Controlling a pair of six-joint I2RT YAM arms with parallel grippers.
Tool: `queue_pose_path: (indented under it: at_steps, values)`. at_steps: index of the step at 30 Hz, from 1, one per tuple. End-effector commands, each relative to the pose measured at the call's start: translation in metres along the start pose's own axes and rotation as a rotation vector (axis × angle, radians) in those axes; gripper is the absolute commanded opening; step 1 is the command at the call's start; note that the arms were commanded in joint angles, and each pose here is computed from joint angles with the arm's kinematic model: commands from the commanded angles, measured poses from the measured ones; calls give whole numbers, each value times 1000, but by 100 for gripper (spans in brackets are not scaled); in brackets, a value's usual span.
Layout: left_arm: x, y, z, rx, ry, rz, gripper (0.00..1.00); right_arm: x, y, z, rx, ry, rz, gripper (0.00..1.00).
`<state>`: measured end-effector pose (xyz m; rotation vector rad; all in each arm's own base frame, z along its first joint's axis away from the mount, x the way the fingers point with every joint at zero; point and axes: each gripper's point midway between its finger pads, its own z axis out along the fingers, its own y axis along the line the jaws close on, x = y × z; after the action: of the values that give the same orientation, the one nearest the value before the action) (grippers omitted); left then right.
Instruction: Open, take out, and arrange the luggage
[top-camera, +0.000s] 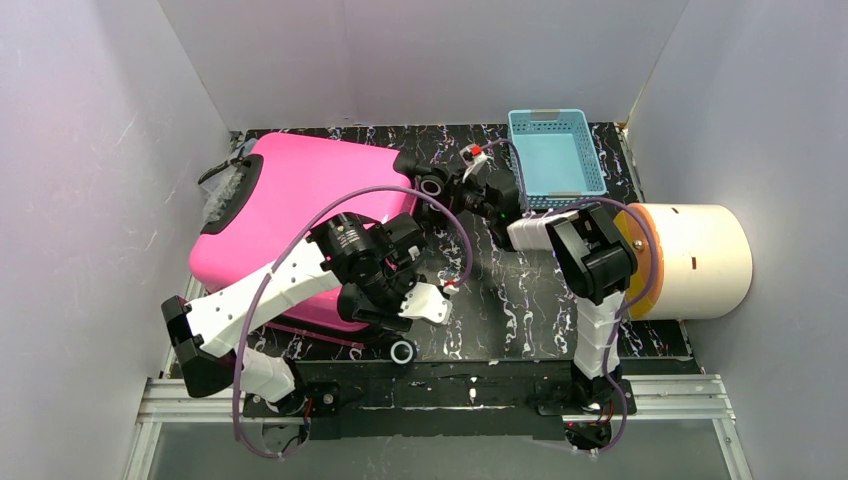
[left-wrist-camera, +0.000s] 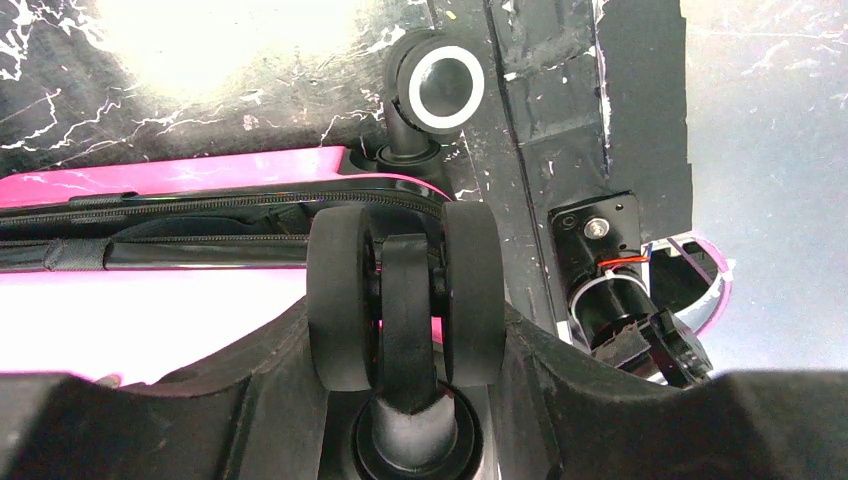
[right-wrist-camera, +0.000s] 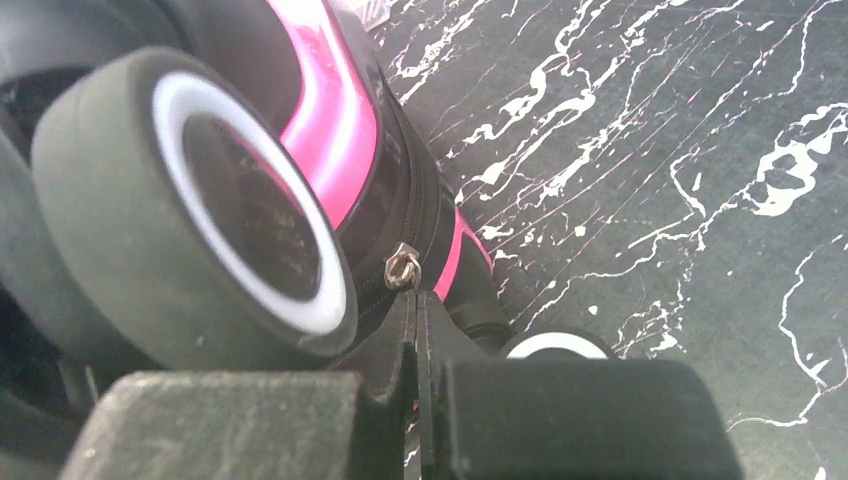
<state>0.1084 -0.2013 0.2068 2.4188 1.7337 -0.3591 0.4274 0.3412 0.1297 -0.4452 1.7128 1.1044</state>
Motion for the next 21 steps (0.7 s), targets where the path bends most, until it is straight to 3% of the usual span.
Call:
queue_pose_path:
  at_steps: [1,10,12,16,19,21]
  values:
    - [6,-39,-19,77,-40,51,0,-36,-50,0,117,-72,-25,1]
    - [17,-33,-16,38,2,112,0,-17,-46,23,-72,14,-100,1]
    - [15,-27,-22,6,7,109,8,-20,-43,26,-106,17,-124,1]
    - [18,-18,-31,-34,42,75,56,-26,-33,41,-163,25,-153,1]
    - [23,0,-48,-136,35,33,79,-18,-24,46,-206,41,-172,1]
    - [28,18,-74,-227,-33,-58,97,-13,-20,47,-218,55,-173,1]
